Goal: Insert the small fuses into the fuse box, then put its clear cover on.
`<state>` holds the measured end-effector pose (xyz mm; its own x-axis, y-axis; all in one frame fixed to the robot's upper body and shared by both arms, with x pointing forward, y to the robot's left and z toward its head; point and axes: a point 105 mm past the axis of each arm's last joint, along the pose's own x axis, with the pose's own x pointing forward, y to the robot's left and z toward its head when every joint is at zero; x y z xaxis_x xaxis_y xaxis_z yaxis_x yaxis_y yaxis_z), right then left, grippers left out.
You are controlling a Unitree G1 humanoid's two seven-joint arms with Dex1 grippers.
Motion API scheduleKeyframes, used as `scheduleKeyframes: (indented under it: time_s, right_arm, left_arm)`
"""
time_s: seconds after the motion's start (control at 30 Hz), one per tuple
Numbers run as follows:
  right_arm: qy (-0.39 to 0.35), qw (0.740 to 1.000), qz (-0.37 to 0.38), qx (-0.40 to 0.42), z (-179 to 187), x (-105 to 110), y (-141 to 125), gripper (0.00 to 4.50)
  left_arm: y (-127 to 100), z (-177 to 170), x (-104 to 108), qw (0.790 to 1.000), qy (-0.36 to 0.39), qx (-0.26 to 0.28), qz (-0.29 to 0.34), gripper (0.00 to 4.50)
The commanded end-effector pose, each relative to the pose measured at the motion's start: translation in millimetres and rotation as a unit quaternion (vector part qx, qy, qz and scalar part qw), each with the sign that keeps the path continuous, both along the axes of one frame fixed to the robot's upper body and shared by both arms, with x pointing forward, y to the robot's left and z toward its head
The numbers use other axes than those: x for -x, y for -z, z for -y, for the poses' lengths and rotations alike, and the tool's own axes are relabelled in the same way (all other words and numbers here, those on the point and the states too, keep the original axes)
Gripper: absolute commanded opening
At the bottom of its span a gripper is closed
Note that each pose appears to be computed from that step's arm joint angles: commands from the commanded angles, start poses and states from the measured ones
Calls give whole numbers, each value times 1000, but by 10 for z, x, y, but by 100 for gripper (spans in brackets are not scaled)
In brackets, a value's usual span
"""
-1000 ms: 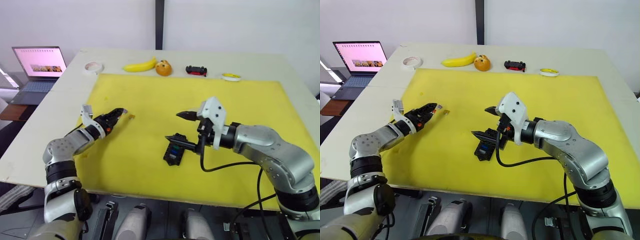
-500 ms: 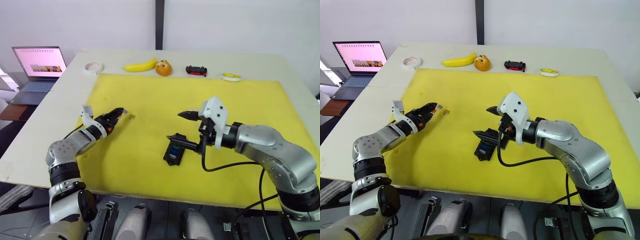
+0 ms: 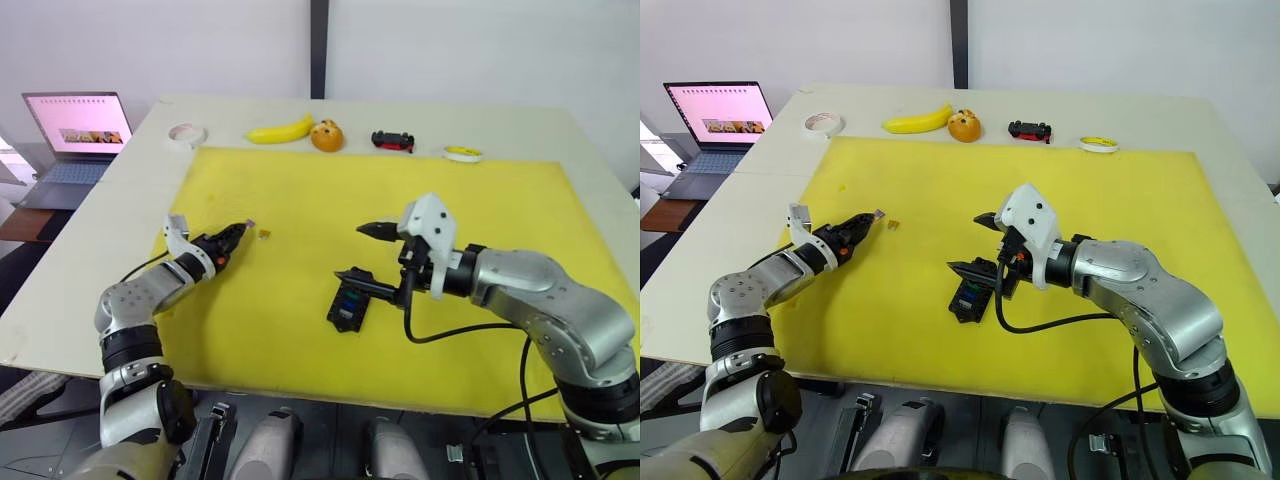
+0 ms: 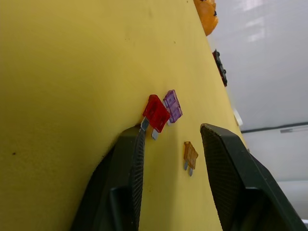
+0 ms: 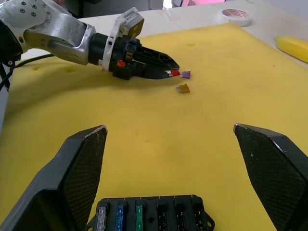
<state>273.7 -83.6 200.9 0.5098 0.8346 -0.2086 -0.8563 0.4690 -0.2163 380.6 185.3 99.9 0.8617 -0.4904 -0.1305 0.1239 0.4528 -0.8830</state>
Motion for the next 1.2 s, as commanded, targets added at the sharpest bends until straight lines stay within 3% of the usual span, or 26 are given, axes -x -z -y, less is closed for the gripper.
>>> scheduleKeyframes:
  time_s: [0.03, 0.53, 1.2]
  right_arm:
    - [-4, 1000, 28, -2, 7, 44, -116, 450]
    - [-6, 1000, 31, 2, 12, 39, -127, 450]
    - [-1, 999, 36, 3, 43, 34, -158, 450]
  left_arm:
    - [276, 177, 77, 998, 32, 9, -51, 180]
    - [270, 106, -21, 998, -16, 34, -52, 180]
    - [336, 184, -118, 998, -23, 24, -56, 180]
